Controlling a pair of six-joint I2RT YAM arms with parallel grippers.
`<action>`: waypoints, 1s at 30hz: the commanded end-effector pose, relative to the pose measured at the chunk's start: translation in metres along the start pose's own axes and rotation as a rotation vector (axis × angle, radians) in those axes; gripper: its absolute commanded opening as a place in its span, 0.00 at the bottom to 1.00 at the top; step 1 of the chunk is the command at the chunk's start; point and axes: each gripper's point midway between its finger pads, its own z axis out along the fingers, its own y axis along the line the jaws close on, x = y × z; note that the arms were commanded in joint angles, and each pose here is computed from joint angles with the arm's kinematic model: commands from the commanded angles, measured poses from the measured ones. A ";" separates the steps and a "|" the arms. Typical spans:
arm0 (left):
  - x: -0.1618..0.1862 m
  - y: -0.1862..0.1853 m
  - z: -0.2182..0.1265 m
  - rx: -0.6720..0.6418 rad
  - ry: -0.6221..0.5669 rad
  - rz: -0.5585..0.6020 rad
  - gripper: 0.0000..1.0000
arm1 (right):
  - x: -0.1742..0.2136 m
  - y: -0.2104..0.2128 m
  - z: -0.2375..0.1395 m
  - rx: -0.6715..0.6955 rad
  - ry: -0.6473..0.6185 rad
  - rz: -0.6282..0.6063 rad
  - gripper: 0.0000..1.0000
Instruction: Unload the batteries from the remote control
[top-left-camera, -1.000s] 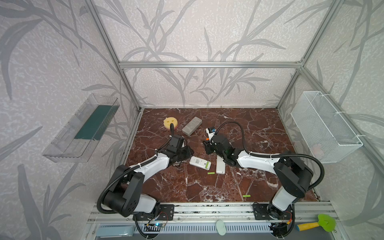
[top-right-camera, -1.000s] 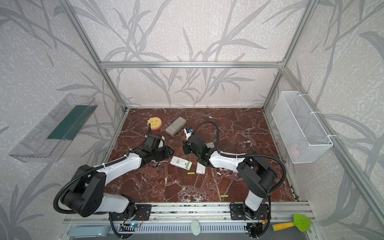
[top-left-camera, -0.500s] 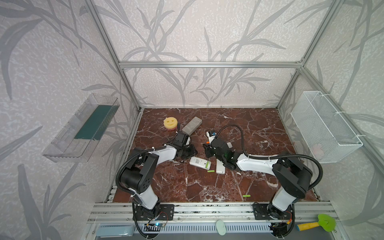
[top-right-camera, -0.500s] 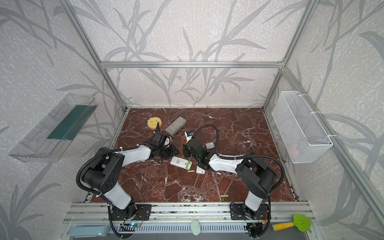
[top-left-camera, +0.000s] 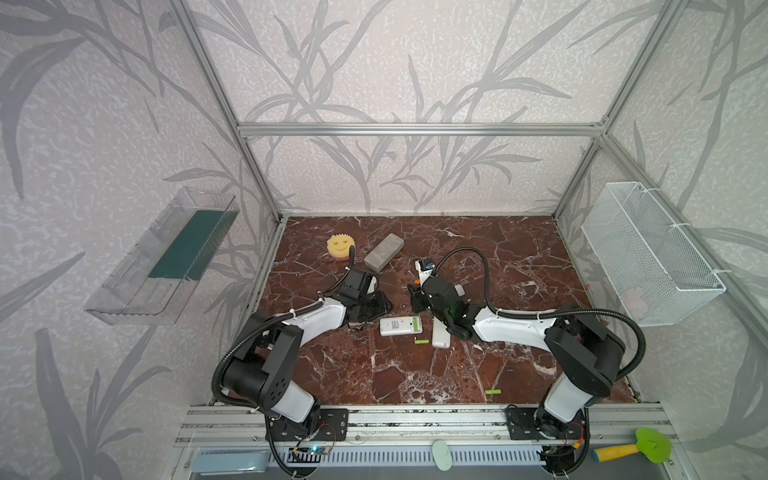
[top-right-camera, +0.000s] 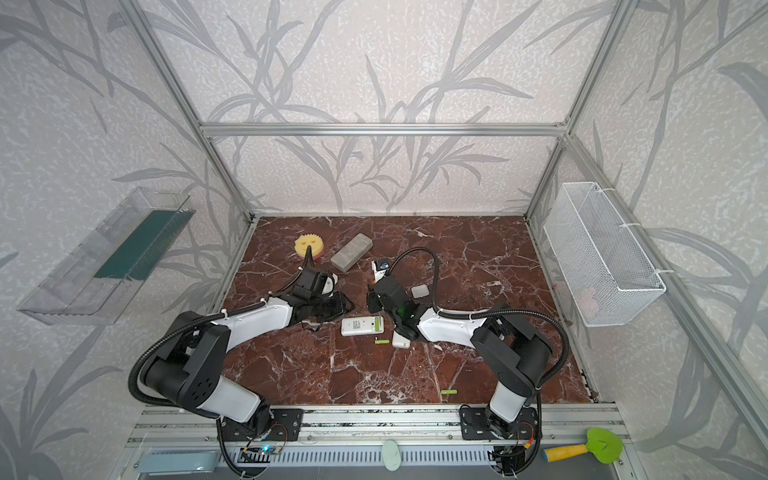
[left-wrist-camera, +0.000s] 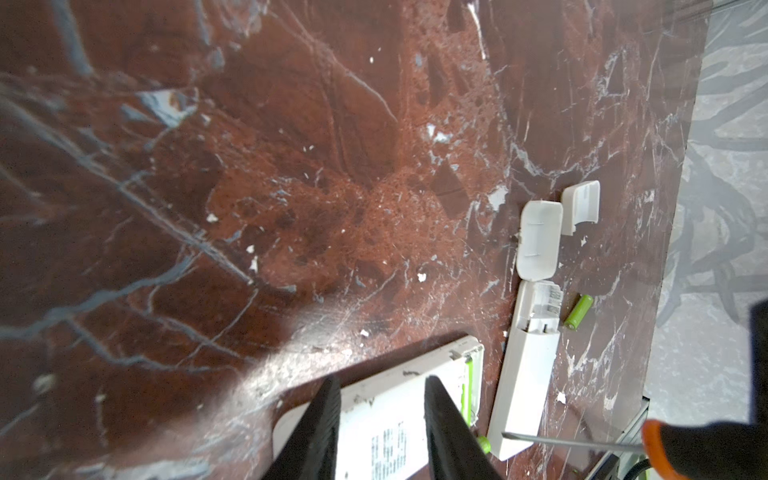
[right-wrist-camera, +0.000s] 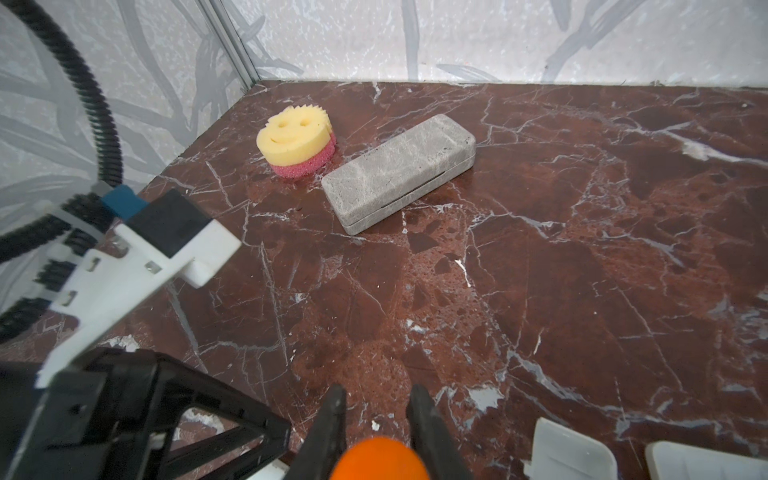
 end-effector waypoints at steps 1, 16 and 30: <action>-0.004 0.004 -0.017 -0.028 -0.047 0.006 0.39 | -0.023 0.002 -0.001 0.016 -0.087 0.019 0.00; 0.039 0.033 -0.010 0.000 0.020 -0.102 0.43 | -0.001 -0.019 0.010 0.089 -0.130 0.078 0.00; 0.075 0.048 -0.001 0.034 0.067 -0.205 0.42 | 0.016 -0.028 0.014 0.089 -0.113 0.188 0.00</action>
